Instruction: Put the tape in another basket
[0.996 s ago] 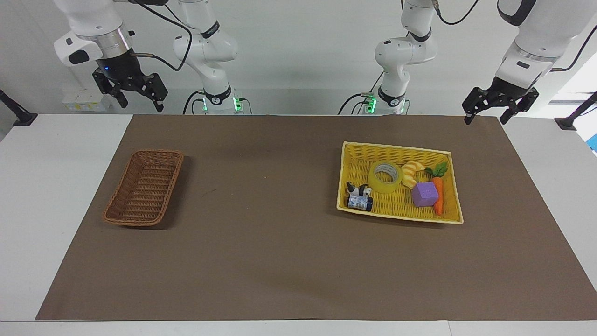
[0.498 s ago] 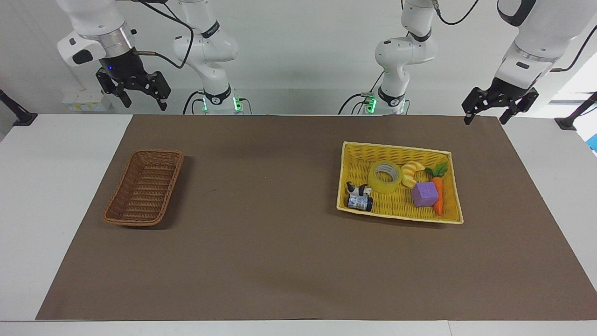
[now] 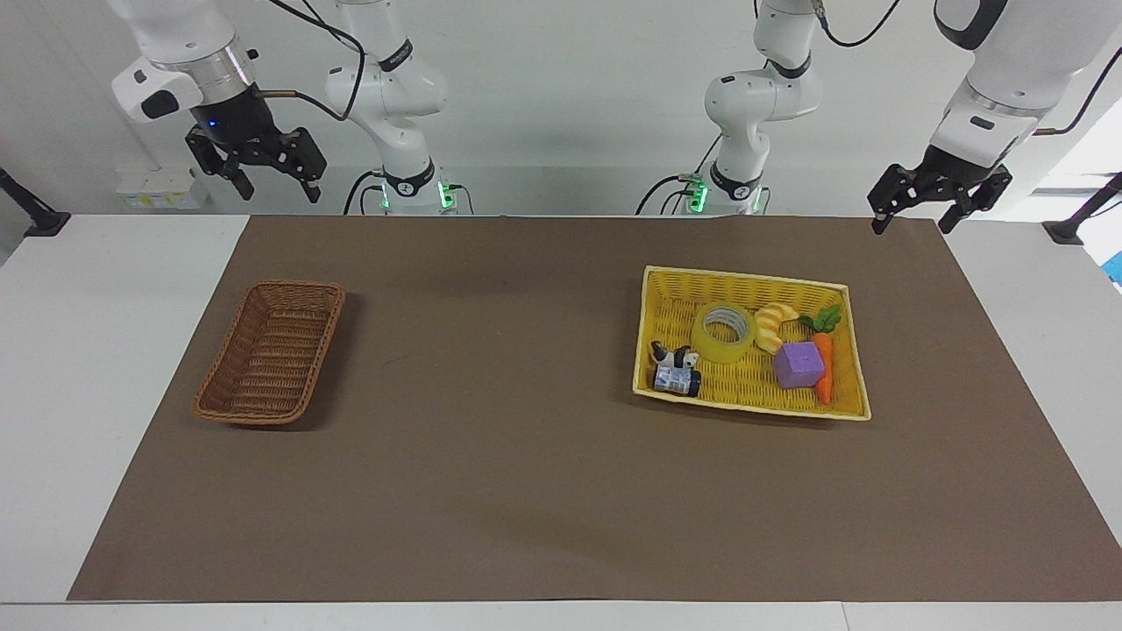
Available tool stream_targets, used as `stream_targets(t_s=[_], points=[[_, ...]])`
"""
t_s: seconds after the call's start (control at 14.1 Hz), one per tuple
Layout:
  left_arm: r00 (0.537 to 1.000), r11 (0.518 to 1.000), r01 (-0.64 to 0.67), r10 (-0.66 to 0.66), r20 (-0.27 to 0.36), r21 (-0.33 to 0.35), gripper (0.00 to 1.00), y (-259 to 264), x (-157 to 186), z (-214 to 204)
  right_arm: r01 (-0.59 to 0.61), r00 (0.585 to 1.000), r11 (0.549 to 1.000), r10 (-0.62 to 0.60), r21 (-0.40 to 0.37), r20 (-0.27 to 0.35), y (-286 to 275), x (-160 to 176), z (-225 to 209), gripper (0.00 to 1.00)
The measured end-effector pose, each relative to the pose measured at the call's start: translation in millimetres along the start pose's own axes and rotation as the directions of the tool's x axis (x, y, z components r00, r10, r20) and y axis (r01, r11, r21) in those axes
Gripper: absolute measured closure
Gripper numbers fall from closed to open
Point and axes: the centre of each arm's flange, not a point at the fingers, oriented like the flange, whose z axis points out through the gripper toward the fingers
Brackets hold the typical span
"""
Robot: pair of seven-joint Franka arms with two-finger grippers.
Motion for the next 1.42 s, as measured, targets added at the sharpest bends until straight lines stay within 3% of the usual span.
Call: stream_targets(t_s=[0.43, 0.71, 1.07, 1.42], points=[[1.000, 1.000, -0.010, 0.010, 0.007, -0.002, 0.00, 5, 5, 7, -0.001, 1.000, 1.000, 0.001, 0.000, 0.000, 1, 0, 0, 0.00], [1.000, 1.000, -0.013, 0.013, -0.006, -0.009, 0.00, 3, 29, 36, -0.002, 1.000, 1.000, 0.002, 0.000, 0.000, 1, 0, 0, 0.00], [1.000, 1.000, -0.018, 0.018, -0.021, -0.017, 0.00, 4, 53, 123, -0.002, 1.000, 1.000, 0.002, 0.000, 0.000, 1, 0, 0, 0.00], [0.998, 0.997, -0.023, 0.027, 0.054, -0.069, 0.00, 40, 25, 231, -0.002, 1.000, 1.000, 0.002, 0.000, 0.000, 1, 0, 0, 0.00]])
